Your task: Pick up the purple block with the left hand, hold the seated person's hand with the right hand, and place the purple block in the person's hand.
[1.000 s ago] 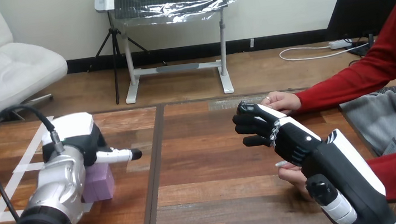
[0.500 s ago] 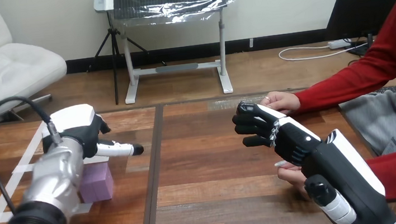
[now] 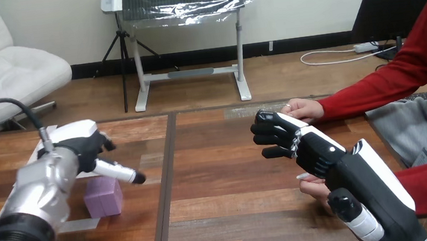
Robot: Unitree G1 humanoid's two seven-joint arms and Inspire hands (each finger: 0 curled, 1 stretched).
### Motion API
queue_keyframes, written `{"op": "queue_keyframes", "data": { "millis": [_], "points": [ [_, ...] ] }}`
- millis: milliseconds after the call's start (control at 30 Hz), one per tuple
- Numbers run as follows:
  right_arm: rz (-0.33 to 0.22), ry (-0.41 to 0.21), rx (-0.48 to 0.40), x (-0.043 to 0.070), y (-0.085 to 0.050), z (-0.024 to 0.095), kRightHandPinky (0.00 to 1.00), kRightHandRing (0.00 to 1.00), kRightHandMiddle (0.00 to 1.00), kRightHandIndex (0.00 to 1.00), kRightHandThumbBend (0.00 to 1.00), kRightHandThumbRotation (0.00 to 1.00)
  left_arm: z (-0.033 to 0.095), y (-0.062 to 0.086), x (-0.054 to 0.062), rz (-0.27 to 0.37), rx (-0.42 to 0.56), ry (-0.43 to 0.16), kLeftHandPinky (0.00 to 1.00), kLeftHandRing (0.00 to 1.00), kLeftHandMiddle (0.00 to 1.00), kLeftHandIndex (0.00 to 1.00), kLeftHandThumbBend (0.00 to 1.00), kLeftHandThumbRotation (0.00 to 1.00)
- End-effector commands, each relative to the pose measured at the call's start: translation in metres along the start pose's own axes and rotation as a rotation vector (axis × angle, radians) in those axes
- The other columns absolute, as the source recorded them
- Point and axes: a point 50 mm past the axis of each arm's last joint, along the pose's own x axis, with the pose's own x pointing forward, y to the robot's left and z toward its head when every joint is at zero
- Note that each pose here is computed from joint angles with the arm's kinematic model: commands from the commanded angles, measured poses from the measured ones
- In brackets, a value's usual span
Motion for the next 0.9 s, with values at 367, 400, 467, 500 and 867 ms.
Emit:
{"op": "queue_keyframes", "data": {
  "millis": [367,400,467,500,867],
  "points": [
    [-0.018,-0.076,0.002,0.0098,-0.0037,0.0101,0.82,0.87,0.88,0.89,0.96,1.00,-0.0095,0.0352,-0.0103,-0.063,-0.018,0.023,0.83,0.93,0.92,0.89,0.97,0.42],
    [-0.017,-0.076,0.002,0.0098,-0.0037,0.0100,0.82,0.87,0.88,0.89,0.96,1.00,-0.0100,0.0353,-0.0104,-0.068,-0.020,0.024,0.82,0.94,0.92,0.89,0.98,0.42],
    [-0.015,-0.076,0.001,0.0100,-0.0036,0.0100,0.82,0.87,0.88,0.89,0.95,1.00,-0.0107,0.0358,-0.0110,-0.079,-0.022,0.027,0.81,0.94,0.93,0.89,0.98,0.41],
    [-0.014,-0.076,0.000,0.0101,-0.0037,0.0100,0.82,0.87,0.88,0.89,0.95,1.00,-0.0108,0.0361,-0.0113,-0.084,-0.021,0.028,0.81,0.94,0.93,0.89,0.99,0.40],
    [-0.013,-0.079,-0.008,0.0110,-0.0045,0.0101,0.82,0.86,0.87,0.89,0.95,1.00,-0.0123,0.0355,-0.0117,-0.106,0.019,0.038,0.77,0.94,0.93,0.89,0.99,0.34]
  ]
}}
